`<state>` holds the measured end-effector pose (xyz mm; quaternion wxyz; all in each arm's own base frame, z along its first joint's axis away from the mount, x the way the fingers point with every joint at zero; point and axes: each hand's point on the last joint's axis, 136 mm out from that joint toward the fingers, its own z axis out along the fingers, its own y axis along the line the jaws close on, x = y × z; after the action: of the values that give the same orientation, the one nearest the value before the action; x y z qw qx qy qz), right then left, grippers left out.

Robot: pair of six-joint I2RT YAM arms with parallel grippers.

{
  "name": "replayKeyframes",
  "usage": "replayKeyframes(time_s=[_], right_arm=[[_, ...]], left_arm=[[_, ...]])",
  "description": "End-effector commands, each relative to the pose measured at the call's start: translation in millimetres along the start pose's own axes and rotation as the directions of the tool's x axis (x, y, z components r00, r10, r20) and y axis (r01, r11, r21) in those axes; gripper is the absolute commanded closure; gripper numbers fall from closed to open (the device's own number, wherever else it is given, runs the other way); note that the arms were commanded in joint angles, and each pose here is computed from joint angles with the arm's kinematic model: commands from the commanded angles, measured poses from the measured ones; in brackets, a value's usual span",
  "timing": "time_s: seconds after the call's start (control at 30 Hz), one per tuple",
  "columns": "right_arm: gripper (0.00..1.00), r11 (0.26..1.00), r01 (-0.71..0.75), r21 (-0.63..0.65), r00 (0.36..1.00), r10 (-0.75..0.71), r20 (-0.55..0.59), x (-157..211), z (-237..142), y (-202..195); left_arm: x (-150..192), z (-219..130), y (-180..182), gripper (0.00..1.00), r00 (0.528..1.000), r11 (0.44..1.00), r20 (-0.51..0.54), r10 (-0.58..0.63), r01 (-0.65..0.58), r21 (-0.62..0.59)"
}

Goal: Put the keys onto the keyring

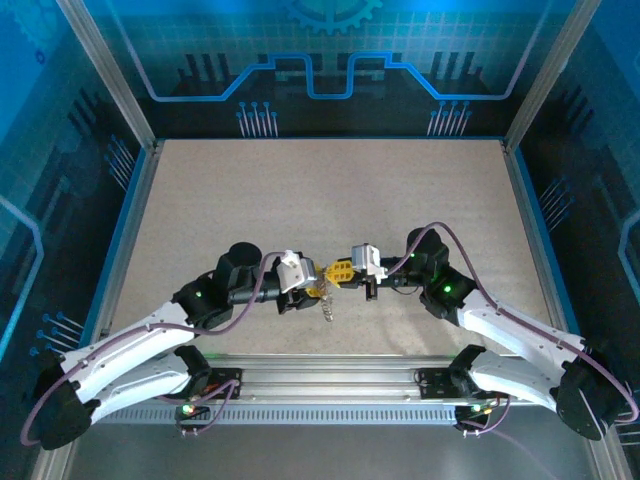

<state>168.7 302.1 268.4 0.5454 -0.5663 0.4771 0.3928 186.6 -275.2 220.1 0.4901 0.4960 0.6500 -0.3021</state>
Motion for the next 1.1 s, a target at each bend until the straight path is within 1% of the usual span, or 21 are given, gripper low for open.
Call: replayKeyframes(time_s=[0.0, 0.07, 0.13, 0.33, 0.4, 0.57, 0.6, 0.73, 0.87, 1.07], right_arm=[[1.00, 0.999, 0.032, 0.013, 0.998, -0.033, 0.047, -13.8, -0.3, -2.2], [1.00, 0.999, 0.033, 0.018, 0.998, -0.033, 0.052, -14.6, -0.4, -2.5], [1.00, 0.999, 0.033, 0.020, 0.998, -0.034, 0.052, -14.9, -0.6, -2.7], [1.00, 0.999, 0.048, 0.024, 0.998, -0.048, 0.035, -13.9, -2.5, -2.0], [1.00, 0.998, 0.055, 0.026, 0.998, -0.056, 0.021, -11.1, -3.2, -1.7], [1.00, 0.997, 0.073, 0.026, 0.997, -0.072, -0.026, -6.7, -4.4, -2.2], [1.00, 0.998, 0.057, 0.014, 0.997, -0.057, -0.058, 0.0, -4.5, 0.1], [1.00, 0.999, 0.046, 0.006, 0.993, -0.045, -0.113, 7.9, -4.2, -0.4], [1.00, 1.000, 0.026, -0.006, 0.992, -0.027, -0.121, 9.3, -1.4, -0.3], [1.00, 1.000, 0.014, -0.022, 0.991, -0.017, -0.134, 9.1, 3.0, -1.5]], left_arm=[[-12.9, 1.2, -1.7, 0.57, 0.997, 1.000, 0.078, -0.020, 0.019, 0.019], [-12.4, 2.6, -2.7, 0.61, 0.994, 0.999, 0.100, -0.039, 0.037, 0.025], [-11.7, 3.9, -4.4, 0.69, 0.992, 0.998, 0.116, -0.053, 0.050, 0.034], [-5.6, 3.3, -4.7, 0.86, 0.995, 0.999, 0.085, -0.047, 0.045, 0.029], [-3.8, 0.5, -3.7, 0.89, 0.998, 0.999, 0.062, -0.030, 0.029, 0.017], [-3.5, -11.3, -1.4, 0.92, 1.000, 1.000, 0.012, 0.025, -0.025, -0.018], [-4.0, -13.6, -1.6, 0.93, 0.999, 0.999, 0.000, 0.038, -0.038, -0.018], [-6.5, -19.1, -4.4, 0.95, 0.995, 0.996, -0.053, 0.087, -0.087, 0.005], [-9.9, -20.2, -5.5, 0.95, 0.986, 0.990, -0.091, 0.143, -0.140, 0.033], [-14.7, -20.2, -5.5, 0.95, 0.958, 0.972, -0.169, 0.231, -0.221, 0.078]])
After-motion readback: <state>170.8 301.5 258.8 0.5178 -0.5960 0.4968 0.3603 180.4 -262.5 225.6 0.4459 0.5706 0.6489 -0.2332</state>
